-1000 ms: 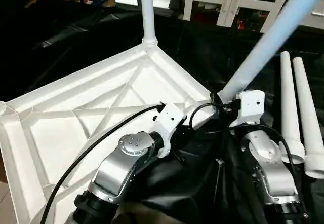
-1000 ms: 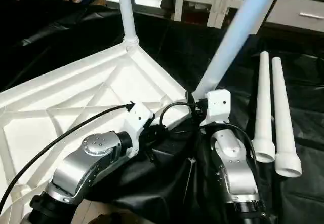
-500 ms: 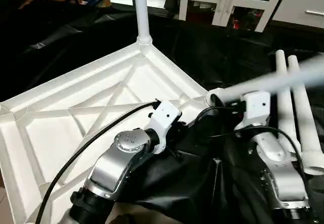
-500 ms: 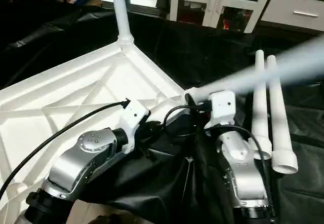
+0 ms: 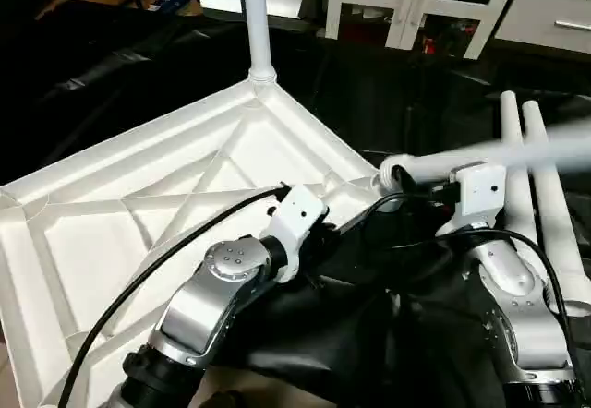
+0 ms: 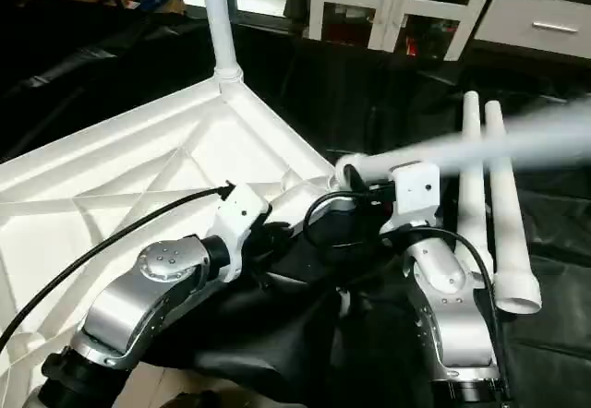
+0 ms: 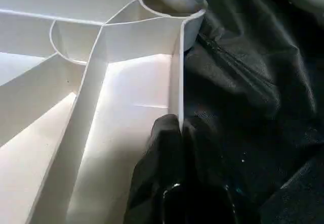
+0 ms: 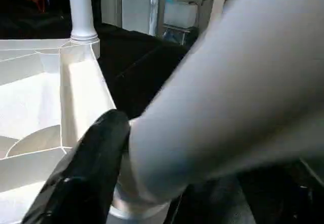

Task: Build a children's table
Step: Insert table leg to table base

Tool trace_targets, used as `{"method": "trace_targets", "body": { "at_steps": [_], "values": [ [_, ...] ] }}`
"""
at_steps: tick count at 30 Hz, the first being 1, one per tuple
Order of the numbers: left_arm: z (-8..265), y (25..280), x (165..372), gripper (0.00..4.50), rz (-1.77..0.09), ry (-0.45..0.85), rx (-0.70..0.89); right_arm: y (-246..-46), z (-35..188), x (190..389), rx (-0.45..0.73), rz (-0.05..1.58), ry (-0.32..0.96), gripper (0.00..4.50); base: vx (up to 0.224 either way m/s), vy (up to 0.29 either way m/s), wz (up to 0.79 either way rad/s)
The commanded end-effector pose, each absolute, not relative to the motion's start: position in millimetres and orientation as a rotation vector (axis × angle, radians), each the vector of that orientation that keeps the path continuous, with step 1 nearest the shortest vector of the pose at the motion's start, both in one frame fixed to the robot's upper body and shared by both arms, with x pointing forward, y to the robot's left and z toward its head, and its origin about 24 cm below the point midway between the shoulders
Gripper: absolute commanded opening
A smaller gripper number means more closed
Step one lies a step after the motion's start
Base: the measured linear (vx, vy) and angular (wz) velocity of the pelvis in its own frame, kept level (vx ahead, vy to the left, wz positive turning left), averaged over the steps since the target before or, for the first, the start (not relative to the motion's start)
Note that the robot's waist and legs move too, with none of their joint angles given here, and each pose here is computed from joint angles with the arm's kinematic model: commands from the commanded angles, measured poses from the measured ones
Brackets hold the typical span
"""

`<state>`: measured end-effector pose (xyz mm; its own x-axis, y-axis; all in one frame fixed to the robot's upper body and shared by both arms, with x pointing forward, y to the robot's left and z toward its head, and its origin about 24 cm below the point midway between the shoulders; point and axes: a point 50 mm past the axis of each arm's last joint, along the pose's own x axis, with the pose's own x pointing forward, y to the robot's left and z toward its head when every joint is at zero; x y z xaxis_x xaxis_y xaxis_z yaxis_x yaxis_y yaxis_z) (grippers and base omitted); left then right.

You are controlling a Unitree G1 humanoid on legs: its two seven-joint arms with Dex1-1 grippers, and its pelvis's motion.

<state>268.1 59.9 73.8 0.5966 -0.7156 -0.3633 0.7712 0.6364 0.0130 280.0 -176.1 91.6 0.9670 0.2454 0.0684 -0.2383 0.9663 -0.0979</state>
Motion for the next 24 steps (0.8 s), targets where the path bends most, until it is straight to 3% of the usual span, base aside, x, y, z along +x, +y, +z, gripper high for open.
{"method": "trace_targets", "body": {
  "at_steps": [1,9,15,19,24],
  "values": [
    [47,69,258,0.00,-0.866,0.468,0.193,-180.6,100,278.9,-0.092,0.253,-0.116,2.88,0.000,0.000,0.00],
    [48,67,256,0.00,-0.907,0.439,0.206,-191.0,108,282.0,-0.034,0.324,-0.128,2.30,0.000,0.000,0.00],
    [52,66,253,0.00,-0.979,0.401,0.220,-200.7,123,287.9,0.118,0.482,-0.117,1.98,0.000,0.000,0.00],
    [51,76,253,0.00,-1.082,0.367,0.310,-222.9,124,282.0,0.108,0.773,0.017,1.89,0.000,0.000,0.00],
    [53,80,253,0.00,-1.107,0.355,0.328,-230.4,116,274.5,0.103,0.853,0.101,1.87,0.000,0.000,0.00]
  ]
}}
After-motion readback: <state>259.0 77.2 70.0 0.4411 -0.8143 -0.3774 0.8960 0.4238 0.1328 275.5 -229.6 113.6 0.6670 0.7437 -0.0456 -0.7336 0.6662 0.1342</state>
